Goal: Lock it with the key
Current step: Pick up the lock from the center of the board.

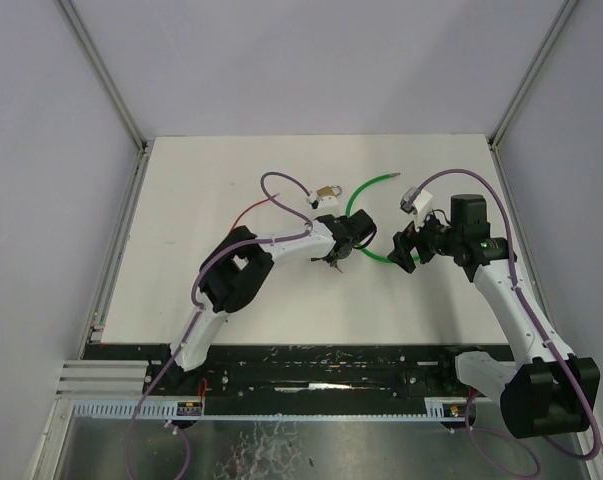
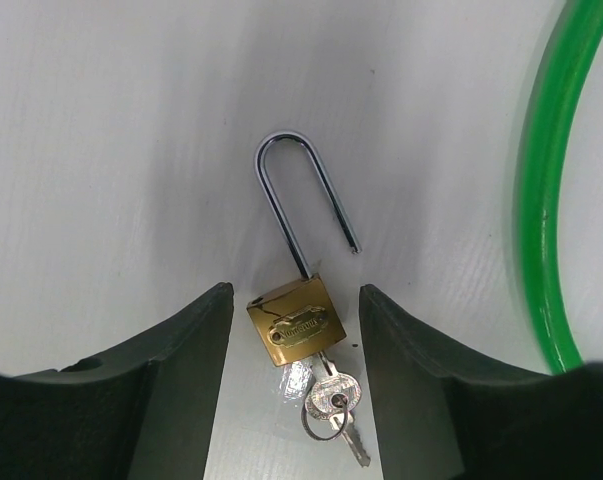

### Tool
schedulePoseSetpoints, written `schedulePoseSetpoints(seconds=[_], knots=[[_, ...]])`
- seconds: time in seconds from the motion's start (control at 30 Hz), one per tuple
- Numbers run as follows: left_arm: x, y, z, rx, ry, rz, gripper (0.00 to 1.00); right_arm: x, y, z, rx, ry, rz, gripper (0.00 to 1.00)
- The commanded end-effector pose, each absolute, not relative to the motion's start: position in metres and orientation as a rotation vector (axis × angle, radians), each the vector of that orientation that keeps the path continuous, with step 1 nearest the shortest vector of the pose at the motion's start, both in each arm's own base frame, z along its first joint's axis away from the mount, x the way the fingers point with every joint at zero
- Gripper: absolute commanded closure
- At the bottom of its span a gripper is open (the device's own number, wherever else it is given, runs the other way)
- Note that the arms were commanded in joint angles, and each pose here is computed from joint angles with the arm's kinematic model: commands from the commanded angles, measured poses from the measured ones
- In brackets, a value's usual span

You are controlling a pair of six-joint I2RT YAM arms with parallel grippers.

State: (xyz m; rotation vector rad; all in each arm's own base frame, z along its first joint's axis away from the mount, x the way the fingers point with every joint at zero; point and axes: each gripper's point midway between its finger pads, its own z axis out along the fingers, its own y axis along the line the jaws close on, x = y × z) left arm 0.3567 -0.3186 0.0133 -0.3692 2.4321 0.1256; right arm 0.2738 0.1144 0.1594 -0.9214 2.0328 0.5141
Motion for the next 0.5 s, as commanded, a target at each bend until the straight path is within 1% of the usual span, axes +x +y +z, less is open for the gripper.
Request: schedulePoseSetpoints(seconds=[0.0, 0.07, 0.13, 0.2, 0.3, 0.47], knots=[[0.3428, -0.3072, -0.0019, -0.360, 2.482, 0.213, 0.48, 0.2815, 0.1173, 0.1772, -0.916, 1.971, 0.511, 0.14], [0.3423, -0.3079, -0.0041, -0.361, 2.485, 0.207, 0.49, 0.2814, 0.1176, 0.1780, -0.916, 1.968, 0.513, 0.14], [0.3412, -0.3077, -0.0066, -0.362, 2.489, 0.200, 0.53, 0.2814, 0.1174, 0.1788, -0.916, 1.966, 0.513, 0.14], [0.3396, -0.3054, -0.0087, -0.367, 2.490, 0.198, 0.55, 0.2812, 0.1174, 0.1785, -0.915, 1.967, 0.515, 0.14], [0.3384, -0.3033, -0.0092, -0.374, 2.486, 0.185, 0.60, 0.2810, 0.1177, 0.1782, -0.913, 1.968, 0.519, 0.14], [0.3392, -0.3028, -0.0077, -0.386, 2.486, 0.140, 0.60, 0.2814, 0.1176, 0.1782, -0.911, 1.969, 0.521, 0.14]])
